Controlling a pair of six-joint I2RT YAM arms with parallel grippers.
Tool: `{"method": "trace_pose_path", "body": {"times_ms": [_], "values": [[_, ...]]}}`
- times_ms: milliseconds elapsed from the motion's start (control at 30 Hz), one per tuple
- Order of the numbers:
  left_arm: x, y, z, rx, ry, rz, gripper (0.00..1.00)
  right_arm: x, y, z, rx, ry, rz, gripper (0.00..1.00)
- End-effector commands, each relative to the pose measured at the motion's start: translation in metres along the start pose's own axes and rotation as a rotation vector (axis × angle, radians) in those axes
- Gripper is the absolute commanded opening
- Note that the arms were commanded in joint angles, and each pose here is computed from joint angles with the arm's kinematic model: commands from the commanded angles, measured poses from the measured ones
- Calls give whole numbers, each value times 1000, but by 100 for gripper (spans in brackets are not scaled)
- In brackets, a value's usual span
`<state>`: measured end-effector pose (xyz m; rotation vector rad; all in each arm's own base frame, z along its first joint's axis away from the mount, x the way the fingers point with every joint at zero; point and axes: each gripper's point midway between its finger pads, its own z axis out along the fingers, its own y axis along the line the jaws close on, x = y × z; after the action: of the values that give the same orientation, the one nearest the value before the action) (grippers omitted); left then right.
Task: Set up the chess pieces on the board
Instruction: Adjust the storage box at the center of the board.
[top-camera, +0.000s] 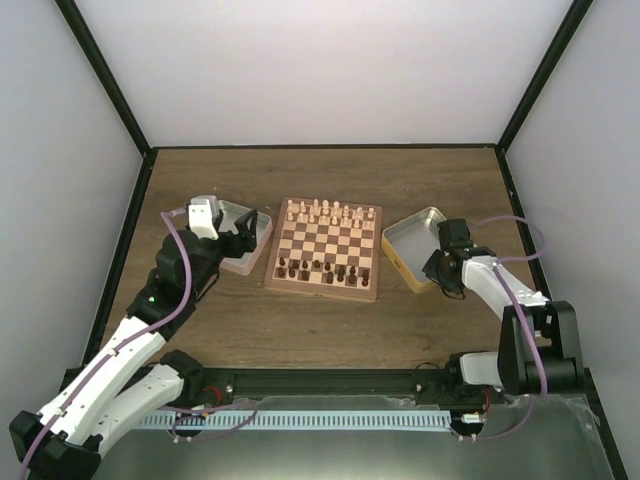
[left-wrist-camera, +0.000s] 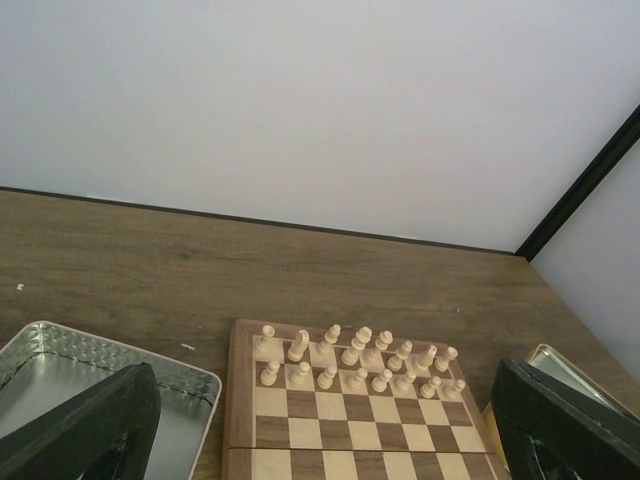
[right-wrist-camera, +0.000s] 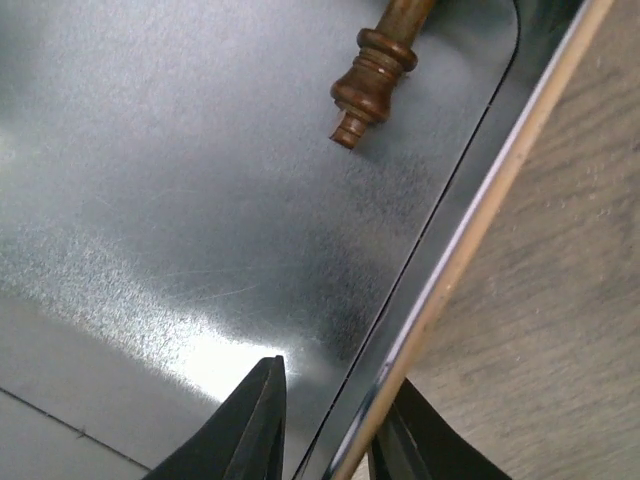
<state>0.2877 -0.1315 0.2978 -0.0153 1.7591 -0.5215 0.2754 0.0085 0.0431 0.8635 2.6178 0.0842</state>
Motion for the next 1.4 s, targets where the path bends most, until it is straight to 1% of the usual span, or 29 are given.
{"method": "trace_pose_path", "body": {"times_ms": [0, 133, 200, 233, 300, 333, 433, 500, 567, 633, 733, 800, 833, 967, 1067, 1167, 1267, 1367], "values": [[-9, 1, -1, -6, -27, -1, 93, -16, 3, 3, 20, -41, -140, 23], [-7, -1, 1, -2, -18, 0, 93, -40, 2, -3, 68, -103, -153, 23], [-8, -1, 0, -2, -18, 0, 93, -53, 1, -3, 81, -124, -160, 24], [-7, -1, 0, -2, -15, 1, 93, -60, -1, -3, 88, -134, -156, 28], [-8, -1, -1, -1, -15, 0, 93, -74, -10, -2, 115, -159, -125, 42], [-7, 0, -2, -2, -13, 0, 93, -83, -17, -3, 129, -173, -98, 44], [-6, 1, -3, -6, -15, -4, 94, -104, -26, -8, 123, -212, -33, 45], [-5, 1, -3, -5, -17, -6, 95, -117, -29, -10, 129, -241, -14, 45], [-5, 1, -3, -3, -15, -8, 95, -129, -29, -10, 128, -255, -10, 42], [-4, 1, -2, -1, -13, -10, 95, -137, -28, -3, 120, -247, -13, 35], [-2, 1, 0, 0, -5, -10, 95, -144, -21, 15, 85, -202, -46, 24], [0, 1, 1, 1, 1, -11, 95, -152, -19, 23, 100, -191, -70, 17], [-1, 0, 1, 3, 1, -11, 95, -157, -19, 26, 111, -195, -93, 17], [1, 0, 1, 6, 6, -13, 96, -188, -13, 24, 121, -270, -152, 17], [2, -1, 1, 10, 10, -16, 96, -212, -5, 18, 116, -351, -211, 21], [3, -1, 2, 13, 14, -16, 96, -233, -3, 20, 159, -375, -245, 26], [3, -1, 1, 11, 13, -16, 97, -245, -2, 15, 185, -354, -198, 29], [4, 0, 2, 9, 12, -19, 97, -233, 12, 1, 99, -342, -135, 31]]}}
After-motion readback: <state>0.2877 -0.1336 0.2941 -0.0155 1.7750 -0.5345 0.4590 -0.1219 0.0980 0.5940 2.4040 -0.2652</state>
